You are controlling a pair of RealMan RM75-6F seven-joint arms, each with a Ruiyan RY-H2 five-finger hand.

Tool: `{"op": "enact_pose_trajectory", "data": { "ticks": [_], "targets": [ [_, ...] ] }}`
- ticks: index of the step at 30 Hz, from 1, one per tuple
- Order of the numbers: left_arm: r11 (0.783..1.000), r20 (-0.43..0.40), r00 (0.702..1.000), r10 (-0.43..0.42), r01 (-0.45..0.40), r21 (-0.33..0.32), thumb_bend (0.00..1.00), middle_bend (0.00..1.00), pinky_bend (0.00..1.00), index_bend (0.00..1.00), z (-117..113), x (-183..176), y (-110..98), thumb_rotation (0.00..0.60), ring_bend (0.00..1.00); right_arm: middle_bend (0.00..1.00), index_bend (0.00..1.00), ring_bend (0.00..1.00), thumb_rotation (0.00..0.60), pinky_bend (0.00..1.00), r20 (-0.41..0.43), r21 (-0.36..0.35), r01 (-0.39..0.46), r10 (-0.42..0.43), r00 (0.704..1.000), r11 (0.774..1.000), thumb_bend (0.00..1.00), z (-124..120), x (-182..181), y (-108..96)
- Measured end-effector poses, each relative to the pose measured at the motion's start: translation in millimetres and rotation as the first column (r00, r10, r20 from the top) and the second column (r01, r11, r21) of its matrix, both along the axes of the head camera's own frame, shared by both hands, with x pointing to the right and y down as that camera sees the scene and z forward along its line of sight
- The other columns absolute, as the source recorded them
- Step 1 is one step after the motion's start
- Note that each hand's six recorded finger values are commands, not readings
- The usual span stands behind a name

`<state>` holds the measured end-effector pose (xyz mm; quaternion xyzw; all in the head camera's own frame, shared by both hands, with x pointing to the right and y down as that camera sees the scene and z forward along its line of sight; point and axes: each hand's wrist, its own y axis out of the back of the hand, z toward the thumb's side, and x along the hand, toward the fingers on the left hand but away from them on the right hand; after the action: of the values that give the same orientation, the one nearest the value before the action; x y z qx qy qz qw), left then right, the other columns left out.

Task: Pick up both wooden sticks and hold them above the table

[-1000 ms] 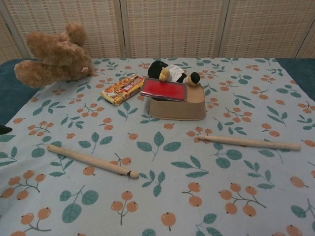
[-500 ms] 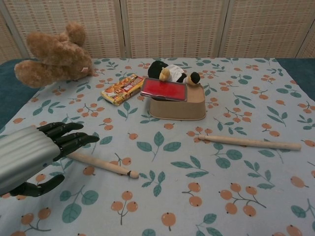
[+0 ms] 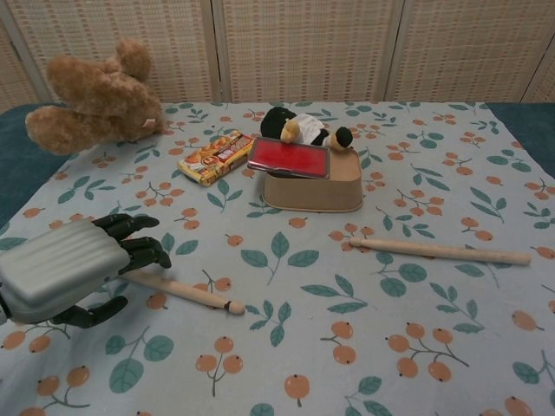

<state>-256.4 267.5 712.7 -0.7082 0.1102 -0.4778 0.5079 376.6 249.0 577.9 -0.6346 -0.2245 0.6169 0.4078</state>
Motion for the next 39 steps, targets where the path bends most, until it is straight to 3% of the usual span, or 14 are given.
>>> {"op": "enact_pose_trajectory", "data": {
  "ticks": [14, 25, 33, 39],
  "targets": [
    [1.0, 0.042, 0.999, 0.006, -0.007, 0.026, 0.45, 0.37, 0.13, 0.38, 12, -5, -5, 0.6, 0.13, 0.0, 0.0, 0.0, 0.6, 0.0, -0.008, -0.013, -0.01, 0.01, 1.0, 1.0, 0.35, 3, 3, 0],
    [0.999, 0.033, 0.999, -0.005, 0.003, 0.048, 0.46, 0.54, 0.14, 0.52, 14, -8, -7, 0.6, 0.24, 0.0, 0.0, 0.0, 0.6, 0.0, -0.017, -0.02, -0.01, 0.01, 1.0, 1.0, 0.35, 6, 3, 1],
    [0.998, 0.041, 0.999, -0.003, 0.001, 0.055, 0.46, 0.57, 0.14, 0.54, 15, -10, -7, 0.6, 0.28, 0.0, 0.0, 0.0, 0.6, 0.0, -0.019, -0.016, -0.01, 0.009, 1.0, 1.0, 0.35, 5, 2, 1],
    [0.995, 0.042, 0.999, -0.007, 0.003, 0.098, 0.5, 0.73, 0.16, 0.68, 11, -11, -10, 0.6, 0.39, 0.0, 0.0, 0.0, 0.6, 0.0, -0.016, -0.019, -0.003, 0.003, 1.0, 1.0, 0.35, 7, -1, 1]
  ]
}}
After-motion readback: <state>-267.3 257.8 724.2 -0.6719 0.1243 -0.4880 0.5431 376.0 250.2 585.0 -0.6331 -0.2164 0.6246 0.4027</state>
